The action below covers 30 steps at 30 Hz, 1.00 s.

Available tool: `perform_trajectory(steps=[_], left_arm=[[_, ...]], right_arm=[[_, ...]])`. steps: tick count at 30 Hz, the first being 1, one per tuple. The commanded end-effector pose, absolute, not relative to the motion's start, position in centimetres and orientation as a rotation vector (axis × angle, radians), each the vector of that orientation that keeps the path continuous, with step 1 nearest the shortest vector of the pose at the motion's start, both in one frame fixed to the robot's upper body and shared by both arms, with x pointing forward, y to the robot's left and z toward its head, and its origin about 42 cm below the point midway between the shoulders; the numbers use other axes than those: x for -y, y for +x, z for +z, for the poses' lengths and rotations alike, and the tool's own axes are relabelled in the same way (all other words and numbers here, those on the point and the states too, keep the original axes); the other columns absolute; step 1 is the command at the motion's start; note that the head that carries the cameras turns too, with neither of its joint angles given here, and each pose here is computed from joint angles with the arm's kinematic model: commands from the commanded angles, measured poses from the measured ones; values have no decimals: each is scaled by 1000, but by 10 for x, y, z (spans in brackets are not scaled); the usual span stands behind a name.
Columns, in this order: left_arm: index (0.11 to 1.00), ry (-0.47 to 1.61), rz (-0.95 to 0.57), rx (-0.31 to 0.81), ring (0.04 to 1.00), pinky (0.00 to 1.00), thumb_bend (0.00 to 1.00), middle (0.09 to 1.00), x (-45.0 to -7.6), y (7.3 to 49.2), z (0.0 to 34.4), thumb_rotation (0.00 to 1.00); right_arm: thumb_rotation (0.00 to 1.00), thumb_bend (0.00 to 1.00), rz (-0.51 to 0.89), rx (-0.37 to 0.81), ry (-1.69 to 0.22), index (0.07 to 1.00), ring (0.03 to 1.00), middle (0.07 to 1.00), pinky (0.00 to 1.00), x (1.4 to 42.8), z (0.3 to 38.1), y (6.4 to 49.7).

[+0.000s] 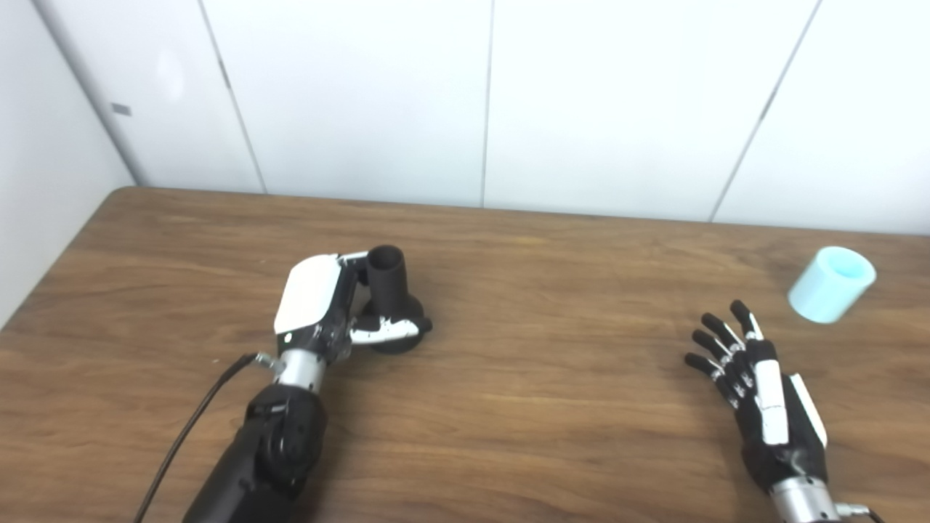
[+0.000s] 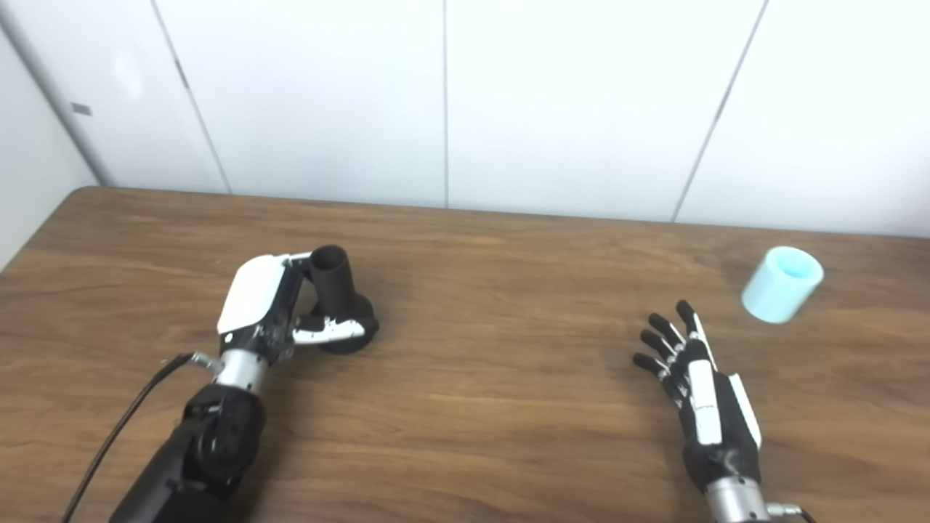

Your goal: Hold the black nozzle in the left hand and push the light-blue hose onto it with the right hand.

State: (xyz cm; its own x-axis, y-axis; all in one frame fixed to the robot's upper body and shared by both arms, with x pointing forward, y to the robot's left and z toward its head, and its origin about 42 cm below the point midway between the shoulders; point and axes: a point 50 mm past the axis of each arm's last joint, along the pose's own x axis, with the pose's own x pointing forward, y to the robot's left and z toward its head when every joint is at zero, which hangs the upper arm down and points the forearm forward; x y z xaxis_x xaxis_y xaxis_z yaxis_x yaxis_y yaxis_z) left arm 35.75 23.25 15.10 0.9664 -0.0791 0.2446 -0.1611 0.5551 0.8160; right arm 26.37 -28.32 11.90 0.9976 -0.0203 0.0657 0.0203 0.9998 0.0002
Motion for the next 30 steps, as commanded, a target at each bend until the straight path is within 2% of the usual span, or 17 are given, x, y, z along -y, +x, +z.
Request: perform_trajectory(steps=[1, 4, 14, 18, 25, 30], left_arm=[[503, 963, 61, 325, 578, 854, 524, 458, -224, 356, 162, 0], [504, 970, 38, 341, 590, 886, 524, 455, -213, 349, 156, 0], [503, 991, -81, 383, 607, 852, 524, 459, -186, 320, 123, 0], [505, 987, -105, 359, 629, 856, 523, 460, -181, 309, 114, 0], [501, 943, -115, 355, 624, 831, 524, 461, -172, 297, 108, 0], [505, 927, -129, 355, 622, 828, 524, 456, -167, 290, 107, 0]], right_arm=[[998, 543, -29, 130, -18, 992, 878, 895, 821, 290, 135, 269], [1000, 544, -33, 142, -22, 985, 877, 889, 832, 290, 139, 271], [982, 574, -40, 198, -32, 959, 843, 861, 768, 274, 156, 276], [971, 566, -40, 206, -28, 959, 839, 859, 774, 268, 163, 277], [918, 569, -31, 243, -55, 952, 840, 861, 748, 266, 181, 275], [906, 567, -63, 255, -96, 925, 831, 854, 743, 270, 208, 271]])
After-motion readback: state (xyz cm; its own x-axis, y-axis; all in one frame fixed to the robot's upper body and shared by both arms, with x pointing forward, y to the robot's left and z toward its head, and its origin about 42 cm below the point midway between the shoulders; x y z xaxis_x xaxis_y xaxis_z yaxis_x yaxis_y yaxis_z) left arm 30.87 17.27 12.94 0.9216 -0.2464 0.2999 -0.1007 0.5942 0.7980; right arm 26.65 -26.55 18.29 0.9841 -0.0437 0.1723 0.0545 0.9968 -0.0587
